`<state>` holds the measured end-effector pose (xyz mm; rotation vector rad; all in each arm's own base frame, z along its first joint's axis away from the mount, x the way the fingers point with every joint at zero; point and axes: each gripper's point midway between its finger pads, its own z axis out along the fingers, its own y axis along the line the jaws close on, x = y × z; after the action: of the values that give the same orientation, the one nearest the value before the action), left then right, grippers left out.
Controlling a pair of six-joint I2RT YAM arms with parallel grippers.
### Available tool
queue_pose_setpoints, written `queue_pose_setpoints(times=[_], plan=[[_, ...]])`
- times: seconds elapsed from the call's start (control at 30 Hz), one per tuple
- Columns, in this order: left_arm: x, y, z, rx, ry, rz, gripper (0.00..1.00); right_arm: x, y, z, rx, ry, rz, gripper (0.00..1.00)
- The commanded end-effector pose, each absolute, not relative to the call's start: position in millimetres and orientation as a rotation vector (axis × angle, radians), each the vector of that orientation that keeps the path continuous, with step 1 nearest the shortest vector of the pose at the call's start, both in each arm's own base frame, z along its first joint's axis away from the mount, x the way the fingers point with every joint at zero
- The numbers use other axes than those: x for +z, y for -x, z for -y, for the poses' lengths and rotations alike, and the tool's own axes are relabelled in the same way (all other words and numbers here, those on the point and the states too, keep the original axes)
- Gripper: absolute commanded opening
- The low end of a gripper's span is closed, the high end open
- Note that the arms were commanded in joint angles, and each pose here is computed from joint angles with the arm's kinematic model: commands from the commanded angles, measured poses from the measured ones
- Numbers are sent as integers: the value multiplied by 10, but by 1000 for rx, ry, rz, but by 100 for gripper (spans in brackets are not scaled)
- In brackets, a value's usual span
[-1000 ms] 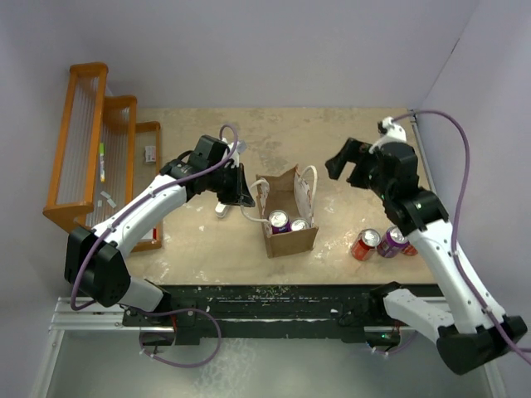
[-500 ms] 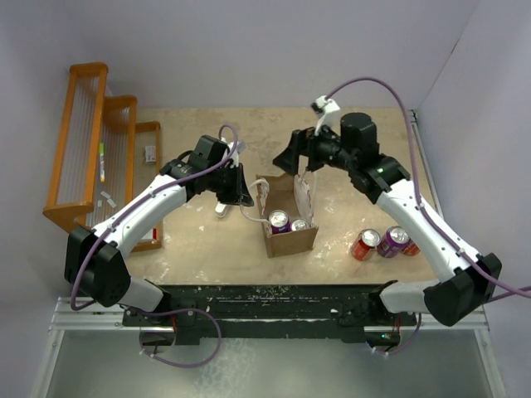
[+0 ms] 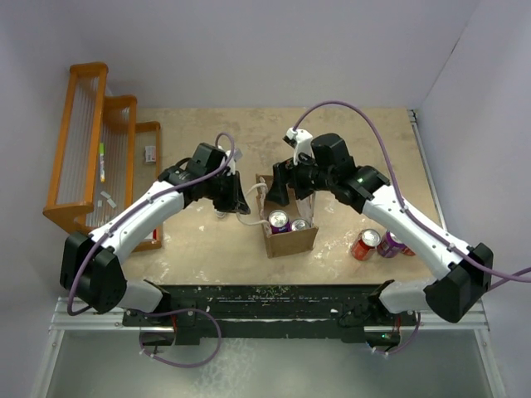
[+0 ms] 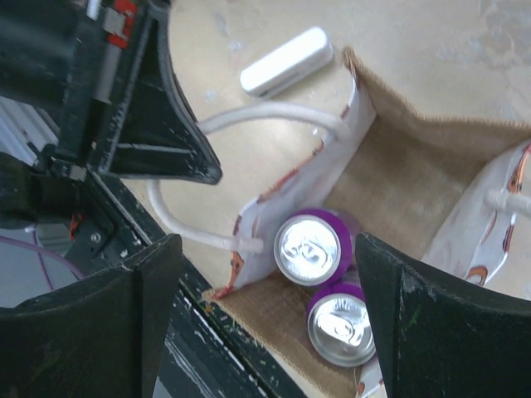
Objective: Take the beverage out of the canvas bag
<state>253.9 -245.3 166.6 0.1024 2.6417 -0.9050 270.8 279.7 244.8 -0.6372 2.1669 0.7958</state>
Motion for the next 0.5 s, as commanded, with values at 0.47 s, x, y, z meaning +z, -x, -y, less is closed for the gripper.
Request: queue_pose_setpoints(times=[0.47], plan=[[1635,-2420,2396,-925,-49,-2643,0,1861,-2517,-2573,526,784,-2380,52]])
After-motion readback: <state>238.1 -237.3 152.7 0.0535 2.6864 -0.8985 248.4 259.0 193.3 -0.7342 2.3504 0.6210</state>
